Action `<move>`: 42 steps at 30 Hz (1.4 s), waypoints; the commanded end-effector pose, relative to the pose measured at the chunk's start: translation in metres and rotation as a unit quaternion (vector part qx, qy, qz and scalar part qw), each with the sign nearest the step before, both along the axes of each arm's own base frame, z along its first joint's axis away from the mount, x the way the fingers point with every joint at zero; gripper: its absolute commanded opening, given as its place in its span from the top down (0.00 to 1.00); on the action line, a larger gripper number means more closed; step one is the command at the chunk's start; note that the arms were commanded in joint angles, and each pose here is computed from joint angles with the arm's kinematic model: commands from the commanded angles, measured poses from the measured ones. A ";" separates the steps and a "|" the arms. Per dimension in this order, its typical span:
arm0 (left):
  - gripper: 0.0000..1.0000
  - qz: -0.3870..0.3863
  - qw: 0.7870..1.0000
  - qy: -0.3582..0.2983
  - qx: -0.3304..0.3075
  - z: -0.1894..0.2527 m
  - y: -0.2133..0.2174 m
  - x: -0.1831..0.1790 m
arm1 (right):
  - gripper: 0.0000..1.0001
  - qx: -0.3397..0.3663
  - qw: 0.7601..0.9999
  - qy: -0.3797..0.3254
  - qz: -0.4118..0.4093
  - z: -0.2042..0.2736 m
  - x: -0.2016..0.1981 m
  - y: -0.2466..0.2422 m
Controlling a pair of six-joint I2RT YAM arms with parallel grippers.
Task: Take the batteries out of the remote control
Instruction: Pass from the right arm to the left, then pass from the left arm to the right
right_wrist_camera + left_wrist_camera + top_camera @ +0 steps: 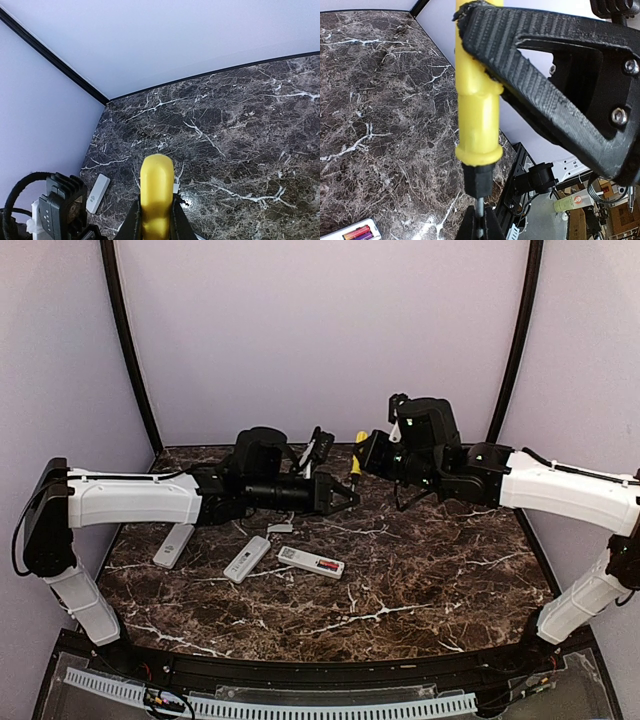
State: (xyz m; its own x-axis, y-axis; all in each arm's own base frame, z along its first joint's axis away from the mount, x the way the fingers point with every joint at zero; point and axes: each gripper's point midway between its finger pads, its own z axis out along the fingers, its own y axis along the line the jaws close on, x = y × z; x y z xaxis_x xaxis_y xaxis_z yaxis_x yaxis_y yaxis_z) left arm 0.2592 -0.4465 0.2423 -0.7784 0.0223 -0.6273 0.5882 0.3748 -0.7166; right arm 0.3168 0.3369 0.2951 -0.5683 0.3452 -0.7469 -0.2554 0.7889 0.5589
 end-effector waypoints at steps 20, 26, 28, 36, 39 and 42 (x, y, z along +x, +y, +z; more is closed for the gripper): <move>1.00 -0.229 0.969 -0.069 0.065 0.007 0.072 -0.035 | 0.03 0.000 0.966 -0.101 0.239 0.046 -0.044 -0.042; 1.00 -0.302 0.949 -0.068 0.051 0.011 0.086 -0.066 | 0.03 0.024 0.924 -0.089 0.370 0.048 -0.081 -0.020; 1.00 -0.312 0.947 -0.071 0.042 0.016 0.087 -0.070 | 0.08 0.024 0.923 -0.077 0.377 0.042 -0.080 -0.015; 1.00 -0.330 0.941 -0.065 0.021 0.018 0.087 -0.077 | 0.34 0.043 0.896 -0.052 0.439 0.036 -0.086 0.011; 1.00 -0.332 0.941 -0.059 0.018 0.015 0.088 -0.078 | 0.40 0.048 0.889 -0.050 0.452 0.034 -0.088 0.018; 1.00 -0.331 0.942 -0.058 0.018 0.014 0.088 -0.078 | 0.48 0.056 0.884 -0.043 0.462 0.031 -0.090 0.024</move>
